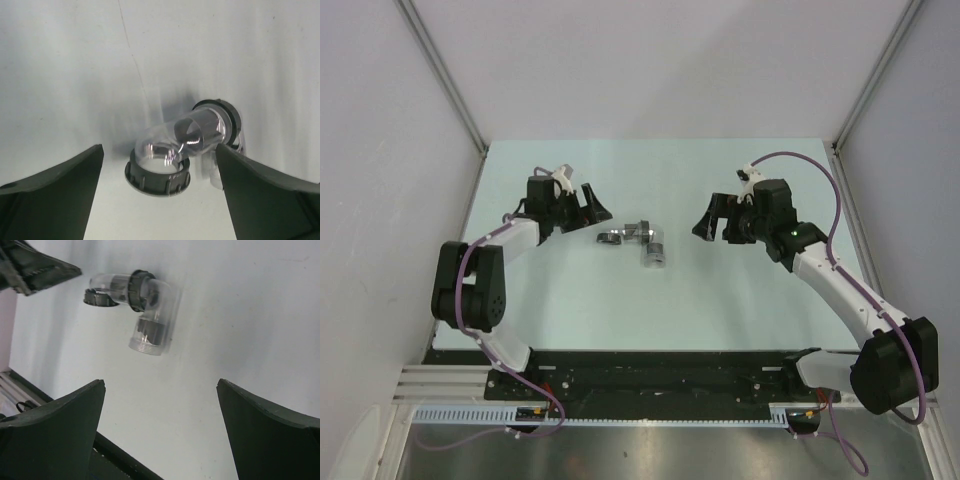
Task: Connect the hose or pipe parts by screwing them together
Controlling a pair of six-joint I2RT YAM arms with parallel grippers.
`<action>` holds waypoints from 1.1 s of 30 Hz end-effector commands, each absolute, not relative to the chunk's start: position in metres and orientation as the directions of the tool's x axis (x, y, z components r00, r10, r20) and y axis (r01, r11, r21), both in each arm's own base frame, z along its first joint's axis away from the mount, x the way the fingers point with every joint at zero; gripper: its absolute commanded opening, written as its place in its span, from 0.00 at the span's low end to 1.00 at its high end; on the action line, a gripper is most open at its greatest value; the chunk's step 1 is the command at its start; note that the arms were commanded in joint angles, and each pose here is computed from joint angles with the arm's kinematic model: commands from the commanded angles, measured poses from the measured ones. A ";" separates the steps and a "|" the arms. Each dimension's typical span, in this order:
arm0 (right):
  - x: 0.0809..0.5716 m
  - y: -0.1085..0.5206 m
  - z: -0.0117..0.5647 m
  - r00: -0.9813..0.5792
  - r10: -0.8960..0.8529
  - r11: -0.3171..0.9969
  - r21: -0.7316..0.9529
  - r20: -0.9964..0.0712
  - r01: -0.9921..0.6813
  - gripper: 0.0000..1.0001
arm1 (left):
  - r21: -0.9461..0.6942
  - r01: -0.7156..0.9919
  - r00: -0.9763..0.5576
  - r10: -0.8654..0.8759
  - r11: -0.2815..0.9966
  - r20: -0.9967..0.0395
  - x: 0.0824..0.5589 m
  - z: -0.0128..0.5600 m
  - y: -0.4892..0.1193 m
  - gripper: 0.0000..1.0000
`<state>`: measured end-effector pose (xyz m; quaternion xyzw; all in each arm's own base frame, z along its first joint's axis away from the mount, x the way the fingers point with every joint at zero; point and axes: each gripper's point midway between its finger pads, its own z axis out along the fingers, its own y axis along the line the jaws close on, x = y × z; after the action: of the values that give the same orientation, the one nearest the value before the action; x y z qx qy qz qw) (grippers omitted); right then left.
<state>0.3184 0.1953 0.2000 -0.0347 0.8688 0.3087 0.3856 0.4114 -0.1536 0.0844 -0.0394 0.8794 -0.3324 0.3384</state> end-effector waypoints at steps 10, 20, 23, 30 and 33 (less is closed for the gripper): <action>0.306 0.167 0.249 -0.598 0.258 0.845 0.478 -0.759 -0.242 1.00 | -0.460 0.427 -0.576 -0.158 0.779 -0.802 0.359 0.211 -0.168 1.00; 0.292 0.162 0.277 -0.540 0.300 0.828 0.496 -0.786 -0.262 1.00 | -0.371 0.630 -0.370 -0.156 0.682 -0.916 0.278 0.288 -0.199 1.00; 0.287 0.159 0.297 -0.487 0.320 0.816 0.497 -0.813 -0.295 1.00 | -0.378 0.641 -0.343 -0.192 0.668 -0.920 0.262 0.297 -0.196 1.00; 0.283 0.149 0.321 -0.401 0.375 0.817 0.502 -0.836 -0.283 1.00 | -0.319 0.710 -0.200 -0.254 0.628 -0.946 0.234 0.314 -0.189 1.00; 0.282 0.149 0.323 -0.398 0.379 0.812 0.506 -0.835 -0.290 1.00 | -0.325 0.714 -0.179 -0.286 0.621 -0.941 0.230 0.316 -0.188 1.00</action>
<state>0.2779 0.1511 0.2954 0.0180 0.8035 0.2969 0.5156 0.2362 -0.1868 0.2936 0.1652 0.6947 -0.3847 0.5849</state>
